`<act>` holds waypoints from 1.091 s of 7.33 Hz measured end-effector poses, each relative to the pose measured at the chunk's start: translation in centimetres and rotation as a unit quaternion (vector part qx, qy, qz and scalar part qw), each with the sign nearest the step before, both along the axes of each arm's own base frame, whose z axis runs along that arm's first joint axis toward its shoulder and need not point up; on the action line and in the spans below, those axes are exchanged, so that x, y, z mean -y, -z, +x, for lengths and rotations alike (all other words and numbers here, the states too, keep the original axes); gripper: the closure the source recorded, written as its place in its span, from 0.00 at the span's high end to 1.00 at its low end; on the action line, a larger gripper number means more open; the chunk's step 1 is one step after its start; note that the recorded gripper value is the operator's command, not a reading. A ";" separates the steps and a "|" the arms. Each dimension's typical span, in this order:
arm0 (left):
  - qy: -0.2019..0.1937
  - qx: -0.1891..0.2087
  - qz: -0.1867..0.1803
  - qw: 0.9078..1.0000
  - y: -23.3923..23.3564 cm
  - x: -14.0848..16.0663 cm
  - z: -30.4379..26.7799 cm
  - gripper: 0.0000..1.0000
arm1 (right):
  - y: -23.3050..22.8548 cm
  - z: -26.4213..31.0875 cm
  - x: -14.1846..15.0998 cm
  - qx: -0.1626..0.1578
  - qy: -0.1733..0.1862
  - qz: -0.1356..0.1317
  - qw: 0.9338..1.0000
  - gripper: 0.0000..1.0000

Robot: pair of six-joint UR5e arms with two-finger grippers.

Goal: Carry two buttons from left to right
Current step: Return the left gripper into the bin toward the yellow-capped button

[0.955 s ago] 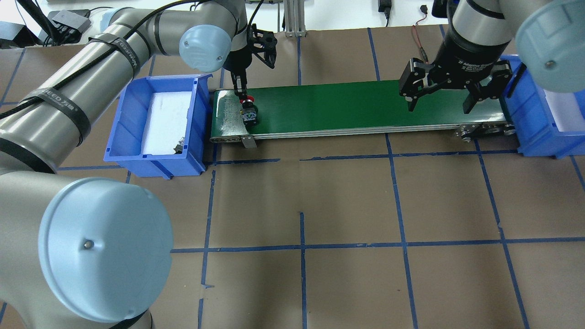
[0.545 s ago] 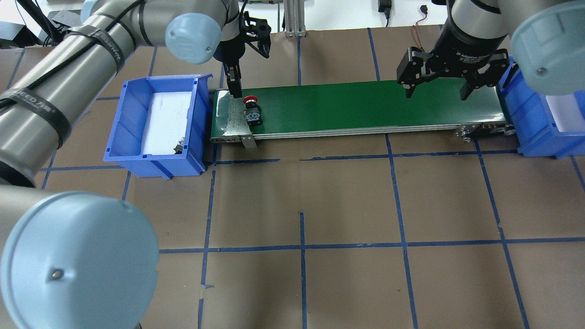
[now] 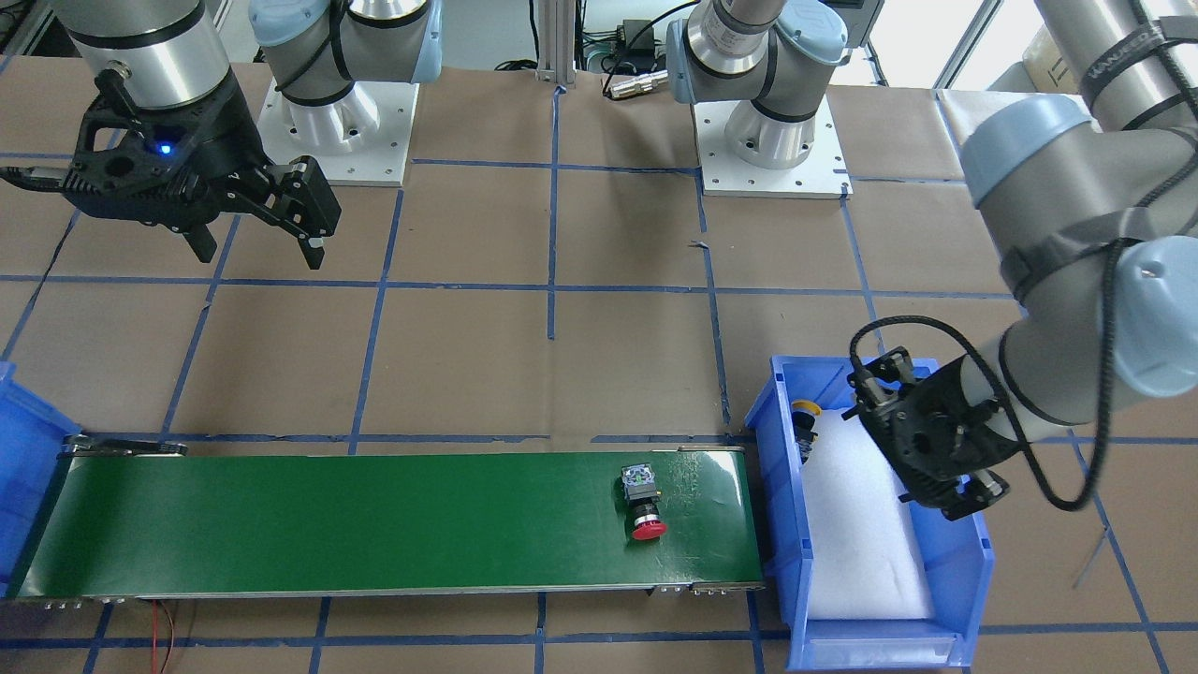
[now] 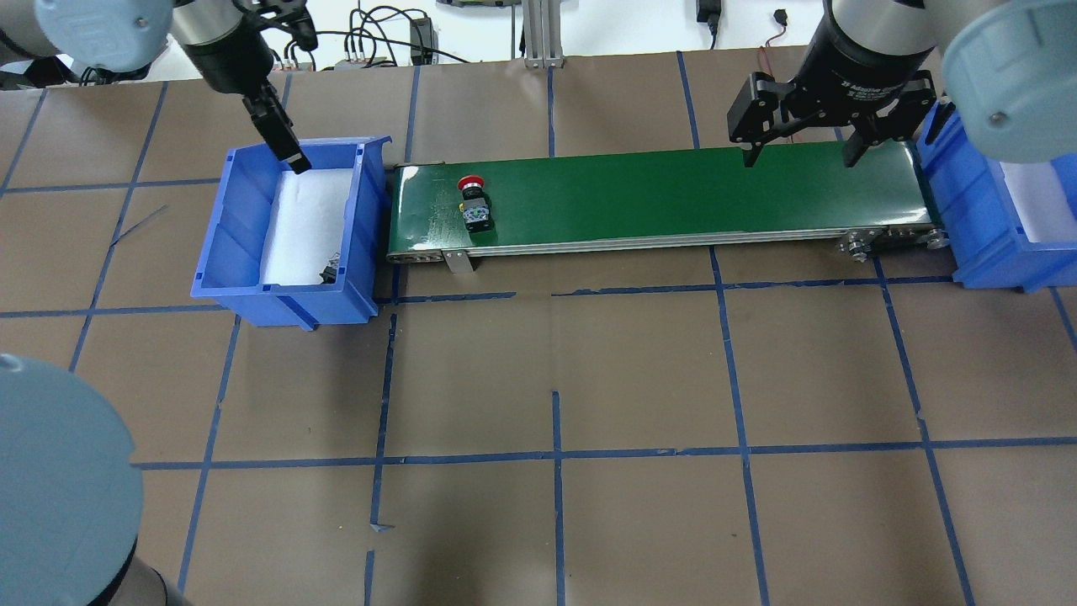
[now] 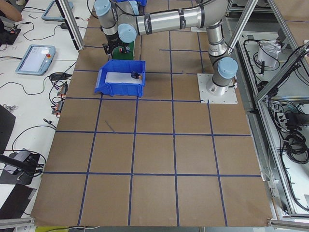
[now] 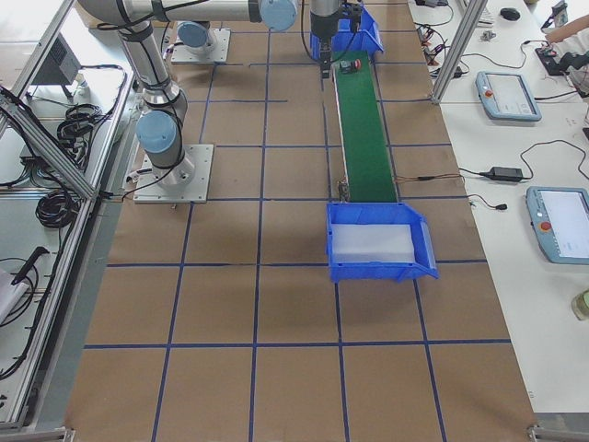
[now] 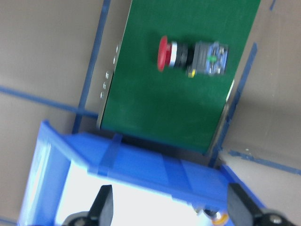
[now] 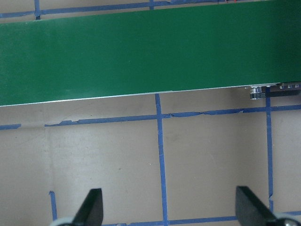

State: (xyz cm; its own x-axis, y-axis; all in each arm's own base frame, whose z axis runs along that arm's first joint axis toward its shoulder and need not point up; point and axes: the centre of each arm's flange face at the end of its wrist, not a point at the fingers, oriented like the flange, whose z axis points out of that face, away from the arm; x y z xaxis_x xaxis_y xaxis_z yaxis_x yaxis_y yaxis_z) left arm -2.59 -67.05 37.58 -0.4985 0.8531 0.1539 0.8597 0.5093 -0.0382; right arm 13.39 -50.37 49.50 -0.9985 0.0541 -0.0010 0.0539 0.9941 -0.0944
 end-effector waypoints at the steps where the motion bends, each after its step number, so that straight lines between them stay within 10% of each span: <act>1: -0.019 -0.011 0.027 0.999 2.6 -0.8 2.4 1.00 | 0.8 0.0 0.1 0.004 0.000 0.012 1.000 1.00; 8: -0.059 -0.046 0.113 0.991 15.7 -2.2 2.5 1.00 | 3.0 -0.3 1.2 0.006 -0.006 0.033 0.999 1.00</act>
State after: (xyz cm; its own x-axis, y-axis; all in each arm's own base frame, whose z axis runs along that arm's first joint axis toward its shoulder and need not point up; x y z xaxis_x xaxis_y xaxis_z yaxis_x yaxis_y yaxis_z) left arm -0.14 -64.88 21.87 -0.5681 0.7281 0.3837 0.7915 0.6110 0.0124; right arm 13.09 -51.62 46.49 -0.9990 0.0427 -0.0095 0.0430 0.9987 -0.0278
